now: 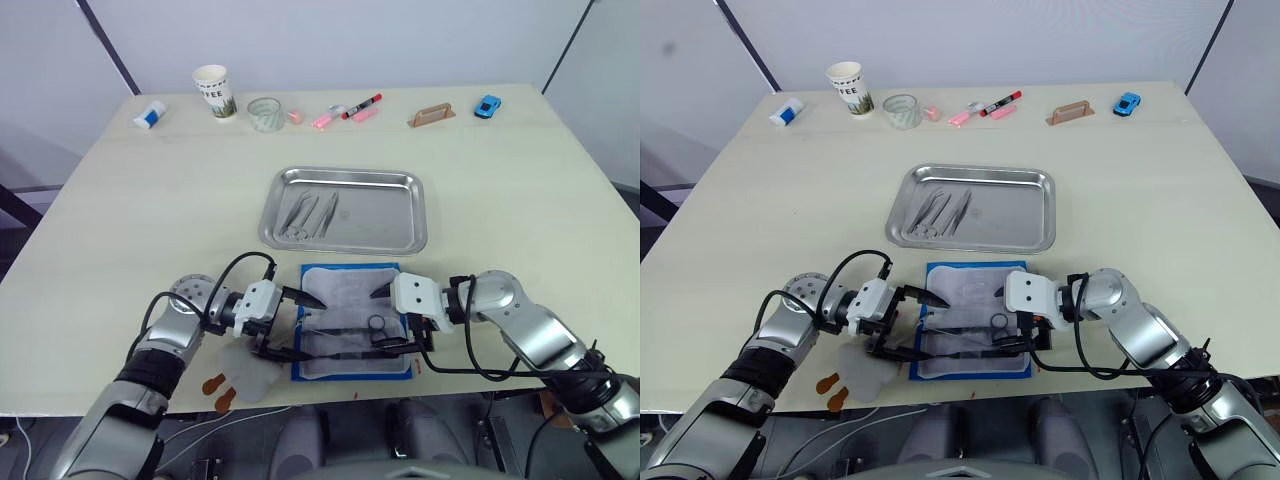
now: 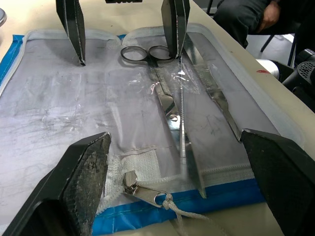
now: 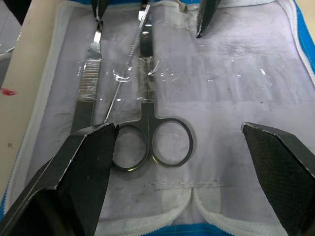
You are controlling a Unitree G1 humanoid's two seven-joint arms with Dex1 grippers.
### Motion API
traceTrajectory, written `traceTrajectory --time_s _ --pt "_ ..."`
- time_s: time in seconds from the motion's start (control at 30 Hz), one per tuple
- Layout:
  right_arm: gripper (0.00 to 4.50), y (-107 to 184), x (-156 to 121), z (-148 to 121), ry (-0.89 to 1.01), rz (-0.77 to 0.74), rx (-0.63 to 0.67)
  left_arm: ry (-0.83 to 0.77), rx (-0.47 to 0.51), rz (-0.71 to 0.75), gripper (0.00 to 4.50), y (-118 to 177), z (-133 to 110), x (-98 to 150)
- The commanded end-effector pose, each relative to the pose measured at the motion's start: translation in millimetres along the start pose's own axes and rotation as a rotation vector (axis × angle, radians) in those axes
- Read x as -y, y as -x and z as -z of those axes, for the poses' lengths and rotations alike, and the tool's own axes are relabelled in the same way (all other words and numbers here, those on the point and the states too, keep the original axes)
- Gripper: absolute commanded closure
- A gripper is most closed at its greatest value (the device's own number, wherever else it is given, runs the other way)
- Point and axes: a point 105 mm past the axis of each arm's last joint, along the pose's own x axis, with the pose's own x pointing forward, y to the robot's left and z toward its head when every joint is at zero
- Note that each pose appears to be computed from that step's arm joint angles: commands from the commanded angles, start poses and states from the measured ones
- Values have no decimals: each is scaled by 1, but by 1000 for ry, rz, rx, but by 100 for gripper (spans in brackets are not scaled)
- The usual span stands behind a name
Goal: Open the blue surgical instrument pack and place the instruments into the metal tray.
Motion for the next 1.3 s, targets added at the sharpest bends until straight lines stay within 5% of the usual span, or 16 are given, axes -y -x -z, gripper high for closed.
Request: traceTrajectory --time_s 0.03,0.57,0.93,1.3 --pt "0 -4 -7 7 12 -27 -21 108 -75 67 4 3 25 20" --pt "0 -4 2 1 124 9 -3 106 -71 64 4 2 25 20" --pt "0 -4 -4 21 16 0 -57 109 -68 63 4 2 25 19" --pt "0 0 -2 -2 74 -3 125 113 -68 62 4 2 25 20"
